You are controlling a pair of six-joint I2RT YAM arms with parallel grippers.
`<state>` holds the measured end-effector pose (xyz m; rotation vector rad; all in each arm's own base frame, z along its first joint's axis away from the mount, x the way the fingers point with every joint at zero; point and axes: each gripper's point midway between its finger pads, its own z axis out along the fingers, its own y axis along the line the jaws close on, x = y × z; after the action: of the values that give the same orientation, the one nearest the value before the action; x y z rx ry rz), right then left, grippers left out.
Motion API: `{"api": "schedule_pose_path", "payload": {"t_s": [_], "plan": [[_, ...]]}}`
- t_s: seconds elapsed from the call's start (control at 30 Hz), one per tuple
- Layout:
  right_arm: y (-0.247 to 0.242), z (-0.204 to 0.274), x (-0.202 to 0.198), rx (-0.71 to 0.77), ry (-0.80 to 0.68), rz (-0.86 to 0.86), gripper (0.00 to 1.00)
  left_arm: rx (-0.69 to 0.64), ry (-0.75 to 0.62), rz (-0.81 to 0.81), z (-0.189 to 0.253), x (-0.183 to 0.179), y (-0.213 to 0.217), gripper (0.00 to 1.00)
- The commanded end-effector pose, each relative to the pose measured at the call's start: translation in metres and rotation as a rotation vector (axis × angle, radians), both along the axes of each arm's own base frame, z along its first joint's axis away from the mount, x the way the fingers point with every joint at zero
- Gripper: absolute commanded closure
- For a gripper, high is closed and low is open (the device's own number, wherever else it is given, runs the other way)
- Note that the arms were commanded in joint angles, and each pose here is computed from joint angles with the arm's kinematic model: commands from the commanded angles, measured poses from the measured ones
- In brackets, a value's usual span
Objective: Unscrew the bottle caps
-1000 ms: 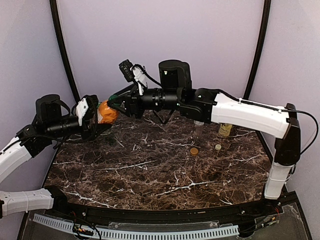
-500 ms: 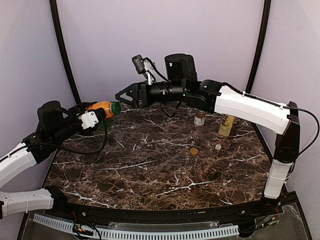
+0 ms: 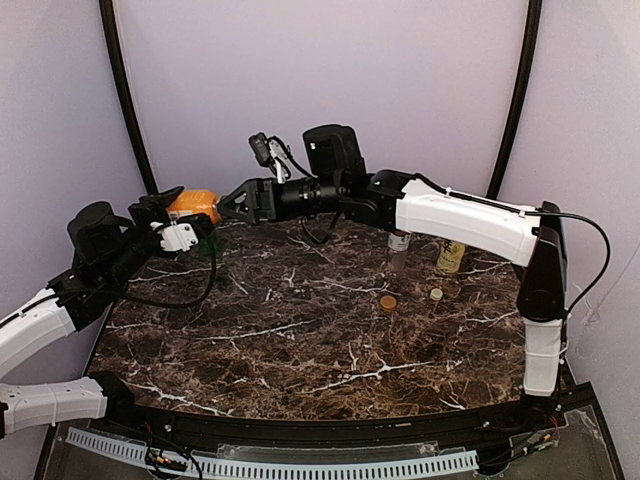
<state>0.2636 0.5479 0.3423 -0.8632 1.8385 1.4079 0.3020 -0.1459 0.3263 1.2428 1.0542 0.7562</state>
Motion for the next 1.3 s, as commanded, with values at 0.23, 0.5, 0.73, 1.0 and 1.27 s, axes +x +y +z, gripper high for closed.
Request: {"api": "schedule_pose_path", "payload": {"t_s": [0.23,0.5,0.73,1.0,1.27], "plan": [[0.009,0.016,0.001,0.082,0.006,0.041,0.49,-0.015,-0.02,0.002,0.004,-0.003,0.0,0.84],[0.011,0.015,0.002,0.085,0.013,0.053,0.64,-0.023,-0.015,-0.004,0.005,-0.004,-0.001,0.85],[0.01,0.014,-0.004,0.082,-0.011,0.093,1.0,-0.098,0.064,-0.015,0.0,-0.006,-0.002,0.86],[0.003,-0.007,-0.064,-0.035,-0.524,0.352,1.0,-0.262,0.552,-0.303,-0.031,-0.062,-0.043,0.93],[-0.002,-0.042,-0.076,-0.28,-0.845,0.389,1.0,-0.381,0.8,-0.436,-0.034,-0.096,-0.062,0.95]]}}
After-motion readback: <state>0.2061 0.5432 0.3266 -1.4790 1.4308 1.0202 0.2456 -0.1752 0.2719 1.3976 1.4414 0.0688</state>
